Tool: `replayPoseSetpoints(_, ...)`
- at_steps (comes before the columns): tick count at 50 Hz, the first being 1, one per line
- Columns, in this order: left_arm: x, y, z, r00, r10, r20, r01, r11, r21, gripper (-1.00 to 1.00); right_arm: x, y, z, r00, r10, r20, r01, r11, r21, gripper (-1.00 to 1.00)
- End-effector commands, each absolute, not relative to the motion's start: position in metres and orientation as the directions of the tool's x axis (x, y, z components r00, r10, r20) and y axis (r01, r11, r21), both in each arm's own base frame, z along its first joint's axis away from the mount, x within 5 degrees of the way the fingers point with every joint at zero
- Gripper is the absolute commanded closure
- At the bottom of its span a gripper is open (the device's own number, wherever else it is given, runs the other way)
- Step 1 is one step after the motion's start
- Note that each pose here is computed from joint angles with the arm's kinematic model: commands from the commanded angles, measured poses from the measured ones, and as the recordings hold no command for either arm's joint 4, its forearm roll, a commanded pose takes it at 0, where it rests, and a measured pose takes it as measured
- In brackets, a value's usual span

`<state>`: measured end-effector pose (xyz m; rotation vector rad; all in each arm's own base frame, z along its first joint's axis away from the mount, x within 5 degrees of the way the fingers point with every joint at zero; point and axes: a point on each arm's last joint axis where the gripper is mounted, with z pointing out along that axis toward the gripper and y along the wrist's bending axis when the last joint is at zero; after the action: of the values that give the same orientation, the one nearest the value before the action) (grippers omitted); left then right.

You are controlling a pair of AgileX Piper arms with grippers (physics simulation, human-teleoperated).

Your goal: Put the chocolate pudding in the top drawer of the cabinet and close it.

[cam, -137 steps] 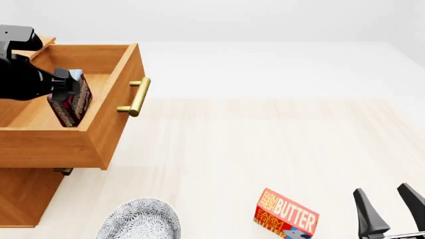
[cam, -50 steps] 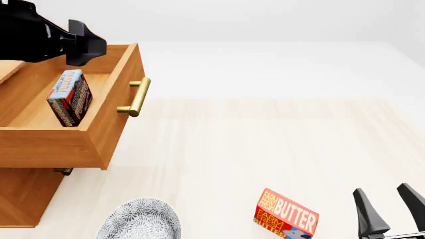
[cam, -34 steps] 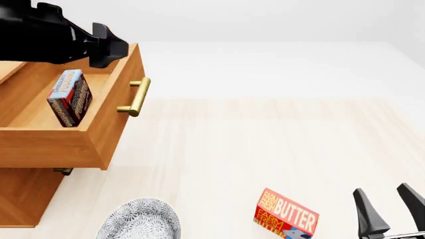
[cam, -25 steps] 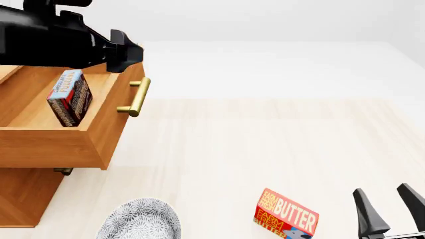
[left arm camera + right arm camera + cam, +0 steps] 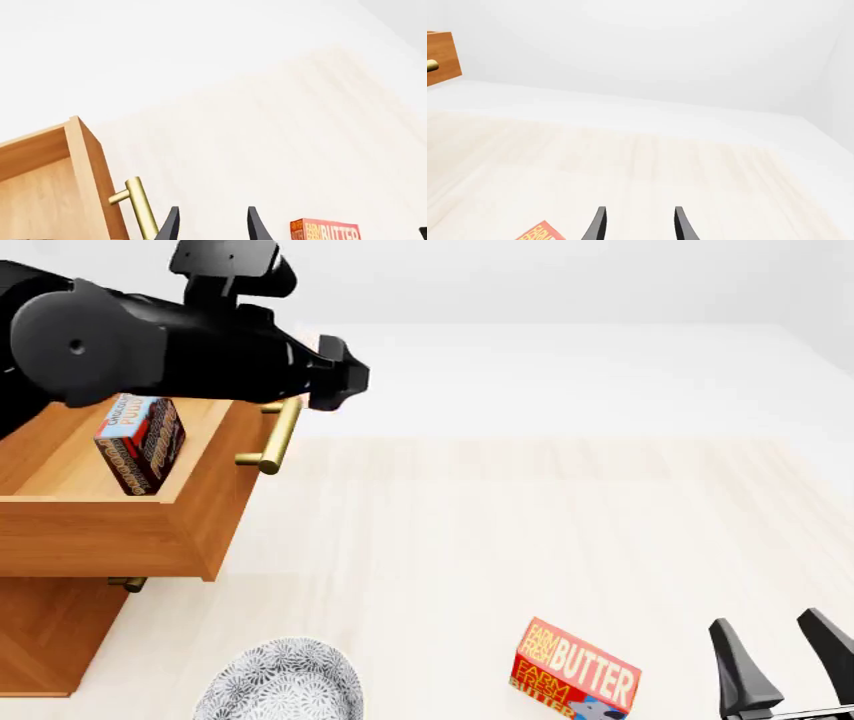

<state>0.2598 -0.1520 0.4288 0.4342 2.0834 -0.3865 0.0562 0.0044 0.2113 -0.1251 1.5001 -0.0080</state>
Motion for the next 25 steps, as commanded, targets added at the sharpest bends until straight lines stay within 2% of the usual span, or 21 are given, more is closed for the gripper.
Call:
replayPoseSetpoints(1,0.27,-0.174,0.408,-0.515,0.157,-0.843,0.47,0.874,-0.125,-1.0,0.056,0.004,0.211,0.071,-0.082,-0.994,-0.073,0.994,-0.087,-1.0)
replayPoseSetpoints(25,0.283,-0.186,0.375,-0.563,0.107,-0.819,0.436,0.881,-0.185,-1.0,0.056,0.004,0.211,0.065,-0.085,-0.994,-0.072,0.993,-0.089,-1.0)
